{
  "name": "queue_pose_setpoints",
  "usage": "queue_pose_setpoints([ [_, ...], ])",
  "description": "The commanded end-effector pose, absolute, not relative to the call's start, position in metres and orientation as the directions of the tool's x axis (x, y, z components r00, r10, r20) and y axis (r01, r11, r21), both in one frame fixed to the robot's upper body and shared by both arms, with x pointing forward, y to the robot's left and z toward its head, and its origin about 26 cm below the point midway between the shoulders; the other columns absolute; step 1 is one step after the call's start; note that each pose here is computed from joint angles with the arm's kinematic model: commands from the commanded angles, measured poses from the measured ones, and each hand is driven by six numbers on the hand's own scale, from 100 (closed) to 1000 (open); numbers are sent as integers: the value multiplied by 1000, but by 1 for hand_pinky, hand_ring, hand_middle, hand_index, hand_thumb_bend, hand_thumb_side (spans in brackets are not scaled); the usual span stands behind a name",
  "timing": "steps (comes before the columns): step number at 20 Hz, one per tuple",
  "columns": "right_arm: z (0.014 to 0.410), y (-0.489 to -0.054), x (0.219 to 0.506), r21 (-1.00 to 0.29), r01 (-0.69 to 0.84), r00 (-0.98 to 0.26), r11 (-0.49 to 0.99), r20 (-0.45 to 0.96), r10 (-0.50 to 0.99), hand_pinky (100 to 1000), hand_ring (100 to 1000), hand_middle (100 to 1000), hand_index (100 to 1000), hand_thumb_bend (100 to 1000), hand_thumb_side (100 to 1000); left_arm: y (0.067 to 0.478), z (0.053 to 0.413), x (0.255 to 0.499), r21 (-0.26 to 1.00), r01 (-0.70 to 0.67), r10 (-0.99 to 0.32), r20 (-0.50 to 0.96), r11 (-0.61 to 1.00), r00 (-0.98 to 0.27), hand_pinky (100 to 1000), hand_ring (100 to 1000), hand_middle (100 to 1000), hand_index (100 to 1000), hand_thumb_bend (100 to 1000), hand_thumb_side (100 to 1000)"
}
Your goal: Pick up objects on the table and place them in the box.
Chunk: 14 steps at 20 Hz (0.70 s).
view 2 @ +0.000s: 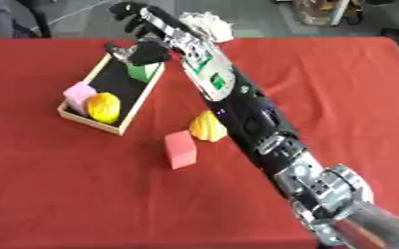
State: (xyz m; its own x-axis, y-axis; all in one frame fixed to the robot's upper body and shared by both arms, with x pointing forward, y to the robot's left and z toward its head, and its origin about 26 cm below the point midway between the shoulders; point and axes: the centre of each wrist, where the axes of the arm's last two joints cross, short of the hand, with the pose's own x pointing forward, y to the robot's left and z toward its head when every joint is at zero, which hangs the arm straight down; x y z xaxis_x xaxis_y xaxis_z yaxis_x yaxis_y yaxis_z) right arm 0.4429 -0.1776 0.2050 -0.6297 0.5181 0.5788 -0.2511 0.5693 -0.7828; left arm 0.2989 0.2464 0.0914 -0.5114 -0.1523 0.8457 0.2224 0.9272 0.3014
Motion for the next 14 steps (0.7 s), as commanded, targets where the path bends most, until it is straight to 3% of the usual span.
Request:
queue_pose_setpoints([
  [1,232,-199,424,-849,-223,-713,478,477,514,767,802,840,915,365,264,254,96,299,322,193,-181,833,927,-523,815,734,756,817,622,457],
  [6,219,-243,396,-930,-274,-735,244,366,570,786,832,868,935,333,185,257,94,298,325,181,-192,835,928,-515,815,735,756,817,623,458],
  [12,195,-266,387,-934,-356,-691,23,280,666,796,849,877,940,310,119,257,94,298,328,178,-196,835,928,-514,815,736,757,817,623,458],
  [13,189,-267,388,-929,-369,-686,-7,267,677,796,850,876,940,370,100,257,94,298,328,178,-197,835,928,-513,815,736,757,817,623,458],
  [14,184,-268,389,-925,-380,-681,-32,256,686,796,851,878,939,311,113,257,93,298,328,178,-197,836,928,-513,815,736,757,817,623,459],
])
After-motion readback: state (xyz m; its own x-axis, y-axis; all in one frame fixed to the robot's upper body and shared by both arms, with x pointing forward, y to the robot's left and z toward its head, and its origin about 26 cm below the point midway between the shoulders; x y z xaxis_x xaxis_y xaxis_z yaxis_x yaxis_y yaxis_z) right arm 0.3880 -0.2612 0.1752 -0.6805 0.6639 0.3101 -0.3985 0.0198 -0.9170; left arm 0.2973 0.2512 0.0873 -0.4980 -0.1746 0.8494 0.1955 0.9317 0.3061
